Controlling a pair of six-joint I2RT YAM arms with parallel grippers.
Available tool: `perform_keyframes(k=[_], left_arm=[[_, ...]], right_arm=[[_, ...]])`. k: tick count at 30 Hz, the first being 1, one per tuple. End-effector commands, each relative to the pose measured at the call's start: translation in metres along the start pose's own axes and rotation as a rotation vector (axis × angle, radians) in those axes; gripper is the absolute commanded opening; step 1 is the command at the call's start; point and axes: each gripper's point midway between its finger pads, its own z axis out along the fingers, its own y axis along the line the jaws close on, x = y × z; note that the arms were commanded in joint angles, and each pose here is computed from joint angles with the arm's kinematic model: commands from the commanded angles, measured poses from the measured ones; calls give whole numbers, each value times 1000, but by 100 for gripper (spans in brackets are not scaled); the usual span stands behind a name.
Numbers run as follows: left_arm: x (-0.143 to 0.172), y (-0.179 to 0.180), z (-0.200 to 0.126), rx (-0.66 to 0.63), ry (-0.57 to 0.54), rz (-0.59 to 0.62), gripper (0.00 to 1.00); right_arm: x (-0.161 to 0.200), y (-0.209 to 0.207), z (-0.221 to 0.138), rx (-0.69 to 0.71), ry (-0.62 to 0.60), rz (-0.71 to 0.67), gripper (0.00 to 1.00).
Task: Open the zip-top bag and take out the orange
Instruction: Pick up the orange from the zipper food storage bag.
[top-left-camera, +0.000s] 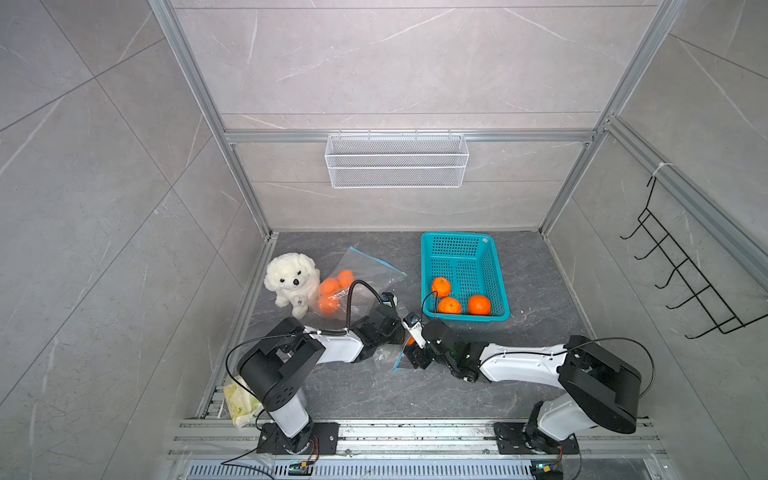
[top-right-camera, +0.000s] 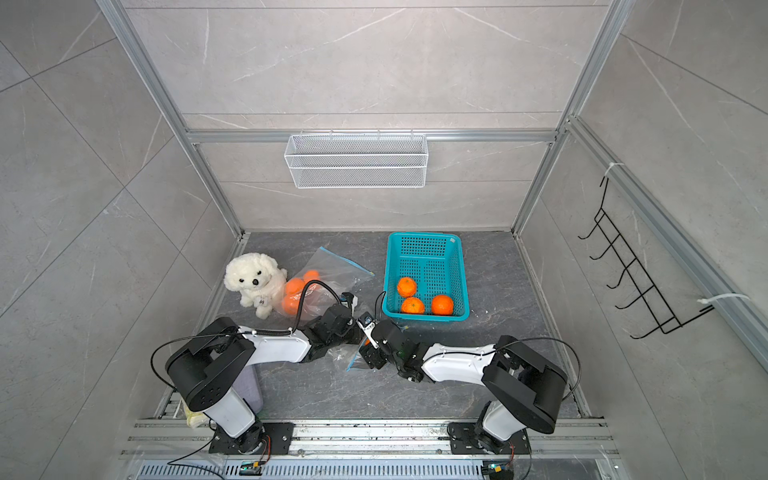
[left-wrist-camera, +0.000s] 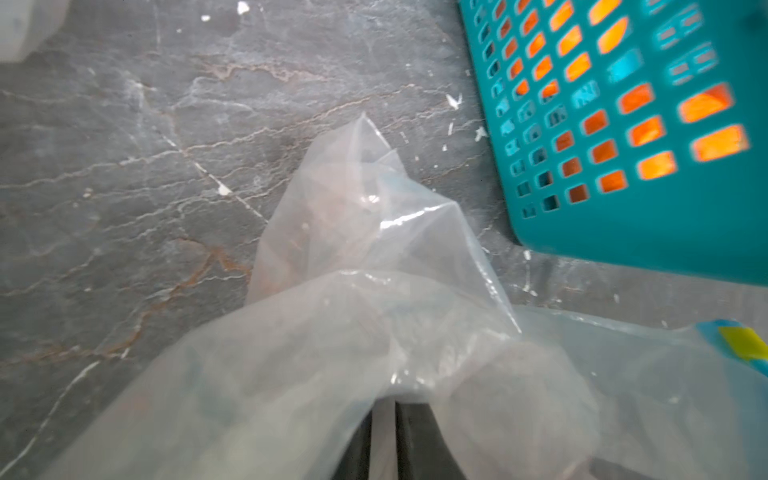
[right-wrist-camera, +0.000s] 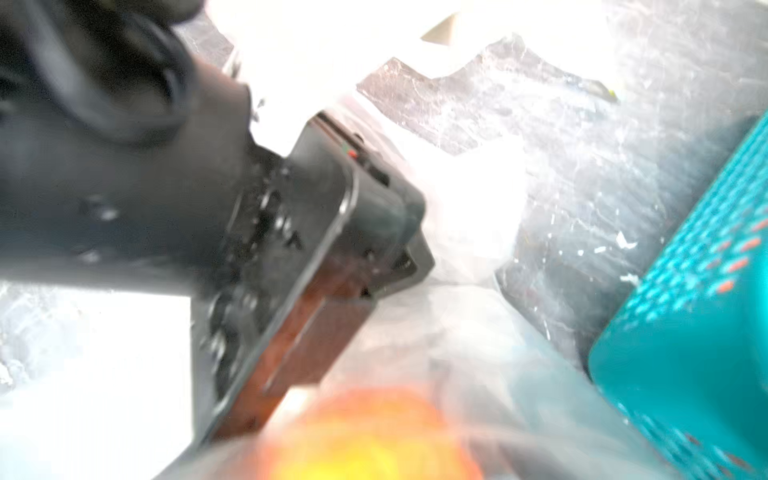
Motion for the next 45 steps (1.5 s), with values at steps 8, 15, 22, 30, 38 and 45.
perform_keyframes(k=[8, 15, 22, 30, 38, 45], left_arm=[[4, 17, -2, -68, -19, -27, 17], [-2, 42, -23, -126, -150, -87, 17], [0, 40, -31, -93, -168, -102, 19], [-10, 25, -55, -23, -222, -94, 57], [-33, -8, -115, 72, -329, -44, 100], [-28, -28, -137, 106, -361, 23, 100]], right_arm=[[15, 5, -28, -44, 54, 48, 53], [-7, -3, -86, -50, -68, 147, 47], [-22, -48, -122, 130, -65, 232, 48], [-58, -134, -126, 374, -53, 327, 50], [-84, -236, -76, 520, 38, 458, 50], [-48, -281, -37, 594, 150, 563, 49]])
